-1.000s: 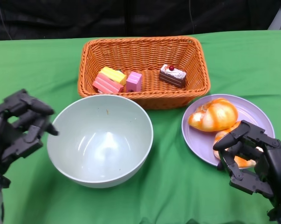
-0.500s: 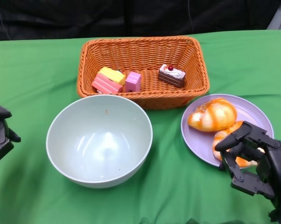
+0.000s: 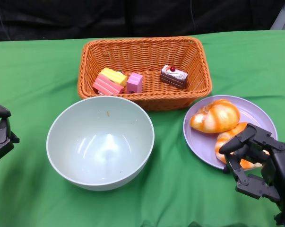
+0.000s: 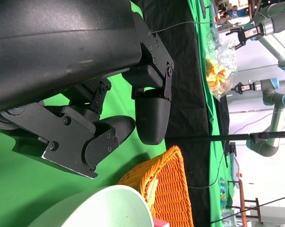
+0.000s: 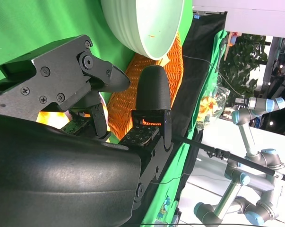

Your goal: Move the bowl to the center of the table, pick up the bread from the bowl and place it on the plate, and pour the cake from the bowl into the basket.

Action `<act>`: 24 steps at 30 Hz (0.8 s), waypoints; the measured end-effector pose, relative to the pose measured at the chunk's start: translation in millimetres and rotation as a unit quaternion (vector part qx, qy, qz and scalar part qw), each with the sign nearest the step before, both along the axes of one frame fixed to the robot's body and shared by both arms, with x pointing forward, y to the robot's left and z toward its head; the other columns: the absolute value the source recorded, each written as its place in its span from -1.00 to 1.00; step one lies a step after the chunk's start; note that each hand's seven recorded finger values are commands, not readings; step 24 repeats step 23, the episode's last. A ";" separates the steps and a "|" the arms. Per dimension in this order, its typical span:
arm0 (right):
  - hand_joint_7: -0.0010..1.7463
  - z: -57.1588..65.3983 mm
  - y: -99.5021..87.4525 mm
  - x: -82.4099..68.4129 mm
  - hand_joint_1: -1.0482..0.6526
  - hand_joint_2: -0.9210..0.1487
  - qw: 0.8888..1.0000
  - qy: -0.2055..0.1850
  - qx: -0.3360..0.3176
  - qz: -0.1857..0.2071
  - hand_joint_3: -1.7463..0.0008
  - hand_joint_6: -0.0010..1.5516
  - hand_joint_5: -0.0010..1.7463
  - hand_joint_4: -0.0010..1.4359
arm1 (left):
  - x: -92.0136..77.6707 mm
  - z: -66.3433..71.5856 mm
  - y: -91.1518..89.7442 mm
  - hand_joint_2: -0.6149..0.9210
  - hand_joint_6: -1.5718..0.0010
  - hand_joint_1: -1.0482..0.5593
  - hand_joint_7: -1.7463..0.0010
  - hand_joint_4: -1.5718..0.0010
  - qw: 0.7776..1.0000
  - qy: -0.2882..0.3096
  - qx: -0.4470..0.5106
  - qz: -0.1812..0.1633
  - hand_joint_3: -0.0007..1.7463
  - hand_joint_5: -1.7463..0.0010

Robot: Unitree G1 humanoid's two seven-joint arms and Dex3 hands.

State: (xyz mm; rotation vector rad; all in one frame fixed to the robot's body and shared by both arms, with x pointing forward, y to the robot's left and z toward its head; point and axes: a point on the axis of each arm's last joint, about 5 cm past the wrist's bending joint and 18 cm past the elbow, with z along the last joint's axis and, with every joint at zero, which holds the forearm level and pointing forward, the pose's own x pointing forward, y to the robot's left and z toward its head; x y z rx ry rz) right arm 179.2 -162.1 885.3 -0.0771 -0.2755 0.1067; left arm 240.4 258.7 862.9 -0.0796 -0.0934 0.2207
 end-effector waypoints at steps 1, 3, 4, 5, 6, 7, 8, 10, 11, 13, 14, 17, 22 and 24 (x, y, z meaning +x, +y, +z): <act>0.45 0.3 -0.1 0.0 0.14 -0.42 1.000 -0.001 -0.002 0.000 -0.06 -0.11 0.74 0.02 | -0.1 0.0 0.2 0.51 0.20 0.15 -0.85 -0.03 1.000 0.000 0.000 0.001 0.21 -1.00; 0.44 1.0 -0.3 0.0 0.14 -0.42 1.000 -0.003 -0.003 -0.001 -0.05 -0.11 0.74 0.02 | -0.2 0.1 0.6 0.51 0.20 0.16 -0.85 -0.03 1.000 -0.001 -0.001 0.002 0.22 -1.00; 0.44 1.2 -0.3 0.0 0.14 -0.43 1.000 -0.003 -0.003 -0.001 -0.05 -0.11 0.73 0.02 | -0.2 0.1 0.6 0.51 0.20 0.16 -0.85 -0.03 1.000 -0.001 -0.001 0.002 0.22 -1.00; 0.44 1.3 -0.3 0.0 0.13 -0.42 1.000 -0.003 -0.003 -0.001 -0.05 -0.10 0.73 0.02 | -0.3 0.1 0.7 0.51 0.19 0.16 -0.85 -0.03 1.000 -0.001 -0.001 0.003 0.22 -1.00; 0.45 1.3 -0.3 0.0 0.13 -0.42 1.000 -0.003 -0.003 -0.001 -0.05 -0.10 0.74 0.03 | -0.3 0.1 0.7 0.51 0.19 0.16 -0.84 -0.03 1.000 -0.001 -0.002 0.003 0.23 -1.00; 0.44 1.3 -0.3 0.0 0.12 -0.43 1.000 -0.003 -0.004 -0.001 -0.05 -0.10 0.74 0.02 | -0.3 0.1 0.7 0.50 0.19 0.14 -0.84 -0.03 1.000 -0.001 -0.001 0.003 0.23 -1.00; 0.44 1.3 -0.3 -0.1 0.11 -0.44 1.000 -0.003 -0.004 -0.001 -0.04 -0.10 0.73 0.02 | -0.3 0.1 0.7 0.51 0.19 0.14 -0.83 -0.03 1.000 -0.001 -0.001 0.003 0.24 -1.00; 0.44 1.6 -0.5 -1.0 0.12 -0.46 1.000 -0.004 -0.004 -0.001 -0.03 -0.11 0.74 0.01 | -0.2 0.2 0.7 0.50 0.18 0.14 -0.83 -0.02 1.000 -0.001 -0.001 0.002 0.24 -1.00; 0.44 2.0 -0.6 -1.6 0.14 -0.47 1.000 -0.004 -0.004 -0.001 -0.02 -0.11 0.74 0.00 | -0.1 0.5 0.7 0.49 0.18 0.12 -0.82 -0.02 1.000 -0.002 0.000 0.002 0.24 -1.00; 0.45 2.1 -0.8 -2.8 0.16 -0.48 1.000 0.000 -0.004 -0.002 -0.02 -0.11 0.74 0.00 | 0.3 1.5 0.6 0.49 0.18 0.11 -0.82 -0.02 1.000 -0.004 0.001 0.002 0.22 -1.00; 0.45 1.7 -1.0 -3.9 0.17 -0.48 1.000 0.002 -0.004 -0.003 -0.02 -0.11 0.74 0.01 | 0.4 1.7 0.7 0.49 0.18 0.11 -0.82 -0.02 1.000 -0.005 0.001 0.002 0.22 -1.00; 0.45 1.2 -1.5 -6.2 0.16 -0.47 1.000 0.004 -0.004 -0.004 -0.02 -0.11 0.74 0.01 | 0.4 1.6 0.7 0.49 0.17 0.14 -0.83 -0.03 1.000 -0.005 0.001 0.002 0.27 -1.00; 0.46 1.7 -1.6 -6.6 0.13 -0.47 1.000 0.003 -0.004 -0.004 -0.01 -0.12 0.74 0.03 | 0.7 1.9 0.6 0.46 0.17 0.14 -0.83 -0.04 1.000 -0.005 0.001 0.002 0.30 -1.00; 0.46 1.7 -1.6 -6.6 0.13 -0.47 1.000 0.003 -0.004 -0.004 -0.01 -0.12 0.74 0.03 | 0.8 2.0 0.6 0.46 0.17 0.13 -0.83 -0.04 1.000 -0.006 0.001 0.002 0.30 -1.00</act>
